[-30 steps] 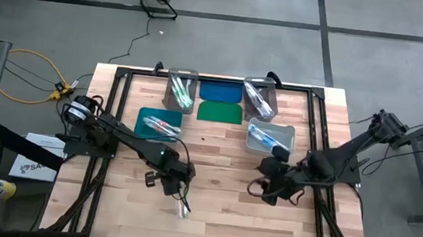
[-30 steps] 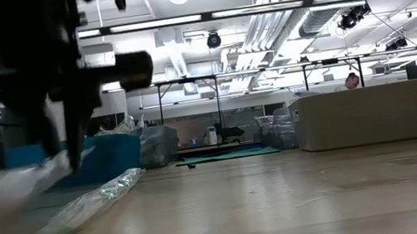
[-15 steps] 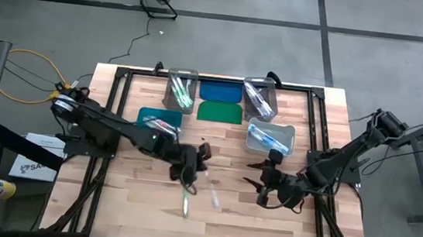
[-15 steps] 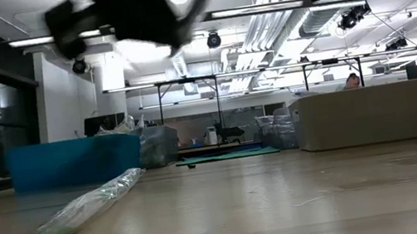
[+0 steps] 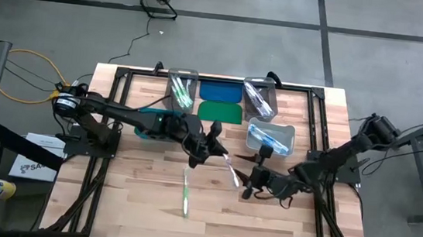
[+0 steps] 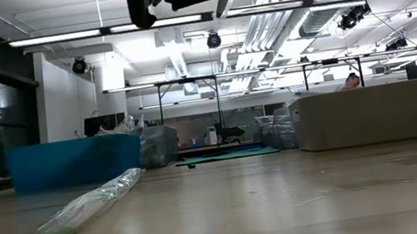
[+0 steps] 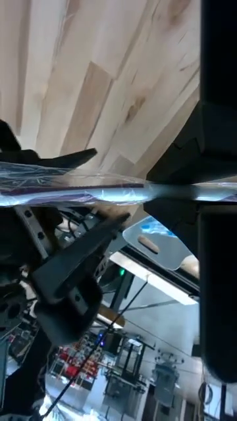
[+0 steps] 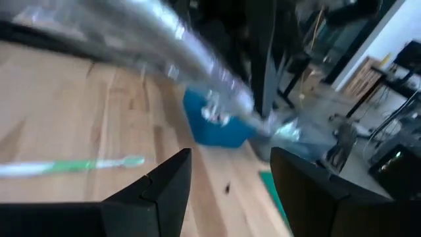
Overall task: Pick & Place Toothbrushes
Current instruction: Put the violet toothbrush into the right black bin
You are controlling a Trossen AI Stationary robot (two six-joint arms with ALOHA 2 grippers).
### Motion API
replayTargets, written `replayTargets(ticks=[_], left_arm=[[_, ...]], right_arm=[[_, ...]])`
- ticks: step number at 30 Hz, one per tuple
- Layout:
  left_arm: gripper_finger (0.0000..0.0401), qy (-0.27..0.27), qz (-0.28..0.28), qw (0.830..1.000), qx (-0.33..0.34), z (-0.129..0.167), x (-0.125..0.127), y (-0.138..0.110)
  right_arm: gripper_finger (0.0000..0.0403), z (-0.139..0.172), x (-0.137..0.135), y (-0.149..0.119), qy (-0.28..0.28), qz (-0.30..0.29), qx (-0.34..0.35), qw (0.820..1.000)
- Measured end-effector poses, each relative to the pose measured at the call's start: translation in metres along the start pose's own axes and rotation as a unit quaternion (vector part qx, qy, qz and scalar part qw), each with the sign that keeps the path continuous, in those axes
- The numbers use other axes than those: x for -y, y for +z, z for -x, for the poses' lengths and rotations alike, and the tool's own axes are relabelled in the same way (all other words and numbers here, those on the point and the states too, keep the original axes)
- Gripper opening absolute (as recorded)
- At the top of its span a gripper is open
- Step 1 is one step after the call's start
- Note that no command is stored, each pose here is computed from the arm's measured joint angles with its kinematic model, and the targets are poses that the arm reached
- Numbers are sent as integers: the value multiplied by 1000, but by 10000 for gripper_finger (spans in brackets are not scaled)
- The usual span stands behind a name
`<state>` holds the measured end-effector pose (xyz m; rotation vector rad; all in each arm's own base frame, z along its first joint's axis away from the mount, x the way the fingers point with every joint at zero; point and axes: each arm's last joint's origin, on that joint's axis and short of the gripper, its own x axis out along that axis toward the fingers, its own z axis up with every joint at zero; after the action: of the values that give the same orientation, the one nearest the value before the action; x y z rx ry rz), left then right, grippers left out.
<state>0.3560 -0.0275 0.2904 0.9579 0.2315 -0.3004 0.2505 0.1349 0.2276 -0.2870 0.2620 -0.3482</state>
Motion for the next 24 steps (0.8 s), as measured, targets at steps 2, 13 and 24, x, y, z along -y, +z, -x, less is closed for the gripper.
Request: replayTargets(ticks=[2,13,24], left_arm=[[17,0,6,1000,1,0,-1,-2],[17,-3,14,1000,-2,0,-1,-2],[18,-6,26,1000,-7,0,0,-3]], right_arm=[[201,-5,2,4,-1,1,17,1000],[191,-8,6,21,29,-11,87,996],[21,-8,6,23,49,-14,100,994]])
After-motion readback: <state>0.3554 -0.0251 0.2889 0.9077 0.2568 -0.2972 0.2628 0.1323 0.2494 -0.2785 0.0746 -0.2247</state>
